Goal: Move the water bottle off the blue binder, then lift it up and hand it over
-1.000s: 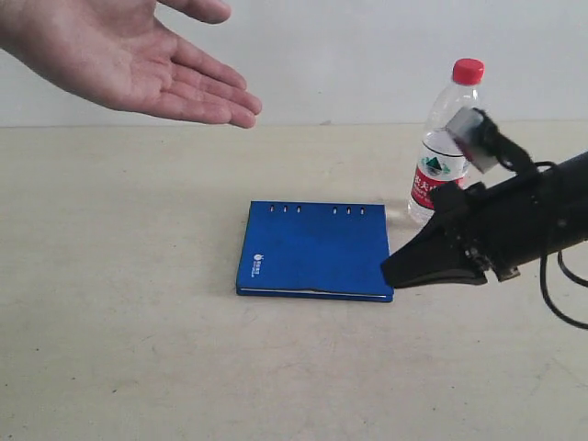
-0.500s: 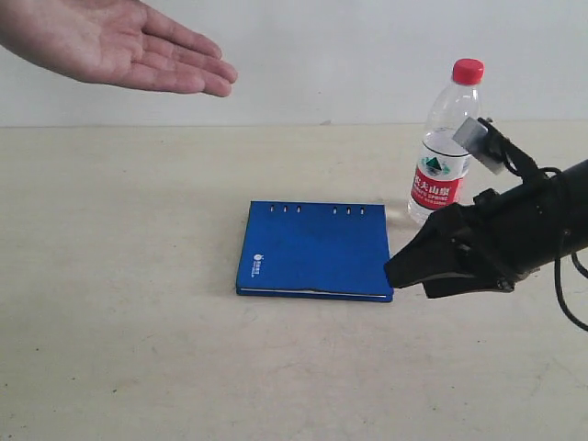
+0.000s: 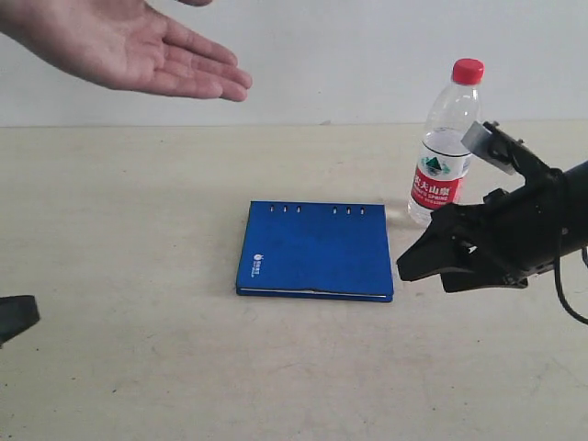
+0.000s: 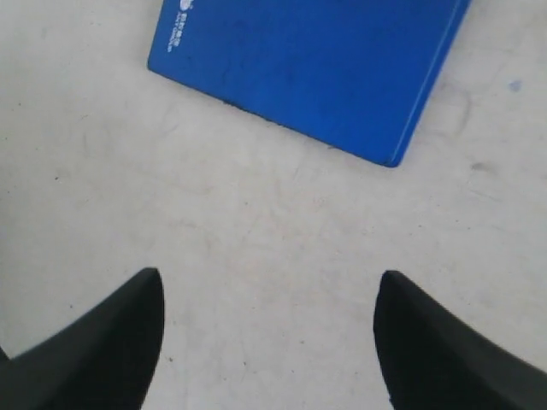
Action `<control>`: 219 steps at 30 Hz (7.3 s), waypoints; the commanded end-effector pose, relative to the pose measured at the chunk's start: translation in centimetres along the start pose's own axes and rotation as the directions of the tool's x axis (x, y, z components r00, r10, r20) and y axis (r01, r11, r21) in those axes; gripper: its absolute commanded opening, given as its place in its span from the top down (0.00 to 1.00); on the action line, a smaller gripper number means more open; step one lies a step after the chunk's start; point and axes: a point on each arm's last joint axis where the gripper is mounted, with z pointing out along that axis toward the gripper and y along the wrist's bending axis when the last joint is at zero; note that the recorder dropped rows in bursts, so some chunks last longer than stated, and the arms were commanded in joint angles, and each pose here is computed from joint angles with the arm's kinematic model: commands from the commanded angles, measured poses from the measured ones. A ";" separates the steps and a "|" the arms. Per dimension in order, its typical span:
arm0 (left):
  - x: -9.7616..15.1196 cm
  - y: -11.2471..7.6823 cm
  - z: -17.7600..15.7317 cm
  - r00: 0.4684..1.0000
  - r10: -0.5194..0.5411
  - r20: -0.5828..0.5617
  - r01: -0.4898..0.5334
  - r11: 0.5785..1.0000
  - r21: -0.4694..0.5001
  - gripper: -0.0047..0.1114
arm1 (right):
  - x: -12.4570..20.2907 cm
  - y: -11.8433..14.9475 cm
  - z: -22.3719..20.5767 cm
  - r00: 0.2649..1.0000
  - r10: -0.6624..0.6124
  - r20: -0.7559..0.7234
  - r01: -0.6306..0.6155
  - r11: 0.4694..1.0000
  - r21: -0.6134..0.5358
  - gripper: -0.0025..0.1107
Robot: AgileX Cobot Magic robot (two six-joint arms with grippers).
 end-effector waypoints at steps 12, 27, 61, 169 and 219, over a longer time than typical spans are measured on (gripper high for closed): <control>-4.1 0.7 12.5 0.957 -0.026 -0.290 0.113 0.951 0.287 0.42 | -2.4 -3.7 4.4 0.990 0.131 0.043 -0.130 0.991 -0.022 0.43; -3.7 3.4 21.9 0.897 -0.102 -0.429 0.295 0.862 0.412 0.44 | -4.9 -6.1 7.3 0.986 0.154 0.070 -0.150 0.987 -0.056 0.43; -4.9 3.5 23.2 0.928 -0.029 -0.372 0.209 0.867 0.452 0.44 | -5.7 -1.5 10.0 0.987 -0.092 0.130 0.140 0.891 -0.431 0.43; 0.7 3.3 20.2 0.779 0.437 -0.449 0.081 0.640 0.764 0.92 | -4.6 4.8 4.1 0.872 -0.484 -0.077 0.480 0.875 -0.062 0.44; 0.9 2.8 18.8 0.780 0.531 -0.330 -0.036 0.564 0.825 0.92 | -6.7 5.1 12.7 0.828 -0.506 -0.242 0.404 0.838 -0.367 0.44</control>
